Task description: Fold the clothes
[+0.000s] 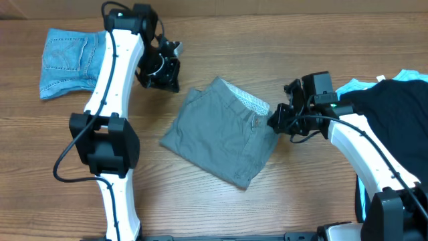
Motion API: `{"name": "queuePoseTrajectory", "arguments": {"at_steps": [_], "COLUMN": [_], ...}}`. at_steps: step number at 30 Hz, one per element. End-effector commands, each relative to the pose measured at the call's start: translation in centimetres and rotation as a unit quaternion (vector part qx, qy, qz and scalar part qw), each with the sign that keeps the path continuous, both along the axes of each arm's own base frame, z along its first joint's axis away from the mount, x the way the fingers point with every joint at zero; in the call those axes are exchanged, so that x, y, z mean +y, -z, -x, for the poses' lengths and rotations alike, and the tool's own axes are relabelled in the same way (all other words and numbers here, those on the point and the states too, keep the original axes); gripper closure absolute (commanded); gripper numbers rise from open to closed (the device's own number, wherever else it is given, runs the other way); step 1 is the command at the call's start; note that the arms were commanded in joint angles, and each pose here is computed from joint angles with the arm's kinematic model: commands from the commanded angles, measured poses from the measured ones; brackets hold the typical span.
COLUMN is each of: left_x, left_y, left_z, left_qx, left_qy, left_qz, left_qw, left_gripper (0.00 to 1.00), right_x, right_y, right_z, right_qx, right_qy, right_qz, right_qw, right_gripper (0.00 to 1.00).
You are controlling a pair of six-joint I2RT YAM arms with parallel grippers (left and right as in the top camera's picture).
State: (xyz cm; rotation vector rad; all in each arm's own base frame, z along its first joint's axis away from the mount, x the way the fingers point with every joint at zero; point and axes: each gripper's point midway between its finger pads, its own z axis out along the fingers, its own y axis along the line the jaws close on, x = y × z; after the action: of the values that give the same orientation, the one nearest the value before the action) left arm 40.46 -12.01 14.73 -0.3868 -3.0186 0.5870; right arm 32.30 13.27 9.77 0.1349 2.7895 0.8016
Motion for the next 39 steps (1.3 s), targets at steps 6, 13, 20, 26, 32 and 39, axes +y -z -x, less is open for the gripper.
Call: {"name": "queuePoseTrajectory", "arguments": {"at_steps": [6, 13, 20, 26, 32, 39], "left_x": [4.0, 3.3, -0.6, -0.7, 0.2, 2.6], "left_y": [-9.6, -10.0, -0.8, 6.4, 13.0, 15.2], "left_z": [3.2, 6.9, 8.5, 10.5, 11.3, 7.8], "left_qx": [-0.103, -0.077, -0.016, 0.029, 0.012, -0.066], "left_qy": [-0.066, -0.116, -0.077, -0.119, -0.147, -0.221], "left_qz": [-0.106, -0.118, -0.140, -0.157, -0.163, -0.175], "left_qw": [0.987, 0.983, 0.987, 0.980, 0.976, 0.957], "left_gripper": [0.89, 0.76, 0.75, 0.90, 0.96, 0.96], "right_x": [0.6, 0.5, 0.7, 0.7, -2.8, -3.1], "right_y": [-1.4, -0.9, 2.7, 7.0, 9.7, 9.5], "right_z": [-1.2, -2.4, -4.3, -3.8, -1.2, 1.0], "right_qx": [-0.040, -0.058, -0.049, 0.005, 0.113, 0.162], "right_qy": [-0.015, -0.011, -0.007, -0.009, 0.105, 0.118], "right_qz": [-0.018, -0.010, -0.005, 0.000, 0.083, 0.089], "right_qw": [0.999, 0.998, 0.999, 1.000, 0.985, 0.976], "right_gripper": [0.90, 0.85, 0.84, 0.89, 0.95, 0.96]}}
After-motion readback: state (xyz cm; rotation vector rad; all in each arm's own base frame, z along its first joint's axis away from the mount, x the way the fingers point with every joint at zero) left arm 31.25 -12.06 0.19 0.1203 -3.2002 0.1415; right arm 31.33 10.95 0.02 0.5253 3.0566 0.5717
